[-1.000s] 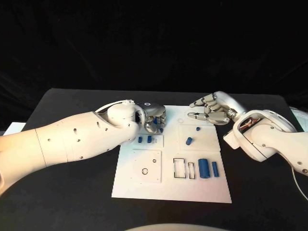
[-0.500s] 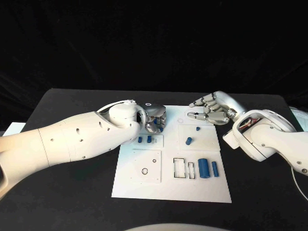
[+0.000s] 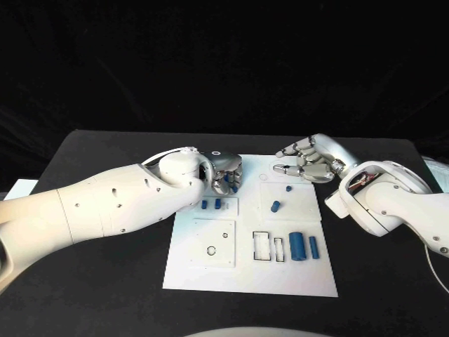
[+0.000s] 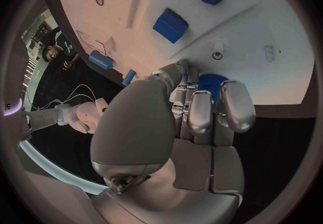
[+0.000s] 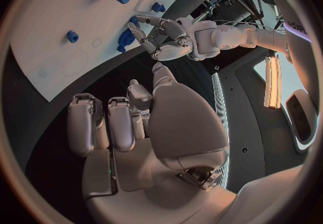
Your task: Assemble the parts on the task board
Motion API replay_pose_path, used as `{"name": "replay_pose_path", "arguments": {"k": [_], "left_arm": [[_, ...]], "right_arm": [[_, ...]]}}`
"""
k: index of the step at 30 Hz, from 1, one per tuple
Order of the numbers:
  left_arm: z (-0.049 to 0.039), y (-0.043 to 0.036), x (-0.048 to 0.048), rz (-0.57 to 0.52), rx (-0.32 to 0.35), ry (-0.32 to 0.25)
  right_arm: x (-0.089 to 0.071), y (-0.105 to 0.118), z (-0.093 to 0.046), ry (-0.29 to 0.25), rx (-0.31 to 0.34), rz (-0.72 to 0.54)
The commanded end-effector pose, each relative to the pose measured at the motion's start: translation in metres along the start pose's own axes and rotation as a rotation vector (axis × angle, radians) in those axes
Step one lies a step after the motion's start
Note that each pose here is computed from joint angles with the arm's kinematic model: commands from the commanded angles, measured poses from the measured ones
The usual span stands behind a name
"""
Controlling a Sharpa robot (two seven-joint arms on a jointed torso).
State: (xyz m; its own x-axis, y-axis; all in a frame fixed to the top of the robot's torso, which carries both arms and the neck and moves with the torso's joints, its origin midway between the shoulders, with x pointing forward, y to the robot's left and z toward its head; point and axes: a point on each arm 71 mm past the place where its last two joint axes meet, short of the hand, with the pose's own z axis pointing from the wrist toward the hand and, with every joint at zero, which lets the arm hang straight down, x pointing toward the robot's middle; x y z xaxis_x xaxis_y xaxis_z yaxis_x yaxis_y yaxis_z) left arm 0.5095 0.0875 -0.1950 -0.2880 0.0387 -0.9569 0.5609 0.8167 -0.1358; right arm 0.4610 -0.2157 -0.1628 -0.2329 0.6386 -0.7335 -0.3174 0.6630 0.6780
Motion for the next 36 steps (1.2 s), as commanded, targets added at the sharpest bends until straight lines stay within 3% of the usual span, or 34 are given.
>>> {"name": "replay_pose_path", "arguments": {"k": [1, 10, 20, 28, 36], "left_arm": [[-0.0023, 0.0016, 0.0029, -0.015, -0.008, -0.022], [-0.0173, 0.008, -0.0078, -0.08, -0.024, -0.086], [-0.0376, 0.0251, -0.0143, -0.138, -0.047, -0.128], [-0.0468, 0.0393, -0.0106, -0.142, -0.092, -0.089], [-0.0498, 0.0436, -0.008, -0.138, -0.11, -0.06]], "right_arm": [[0.001, 0.001, 0.0, 0.013, -0.008, -0.003], [0.001, -0.001, 0.0, 0.012, -0.003, -0.003], [0.003, -0.003, 0.0, 0.018, 0.004, 0.0], [0.004, -0.005, -0.001, 0.021, 0.009, 0.001], [0.005, -0.005, -0.001, 0.022, 0.01, 0.001]]}}
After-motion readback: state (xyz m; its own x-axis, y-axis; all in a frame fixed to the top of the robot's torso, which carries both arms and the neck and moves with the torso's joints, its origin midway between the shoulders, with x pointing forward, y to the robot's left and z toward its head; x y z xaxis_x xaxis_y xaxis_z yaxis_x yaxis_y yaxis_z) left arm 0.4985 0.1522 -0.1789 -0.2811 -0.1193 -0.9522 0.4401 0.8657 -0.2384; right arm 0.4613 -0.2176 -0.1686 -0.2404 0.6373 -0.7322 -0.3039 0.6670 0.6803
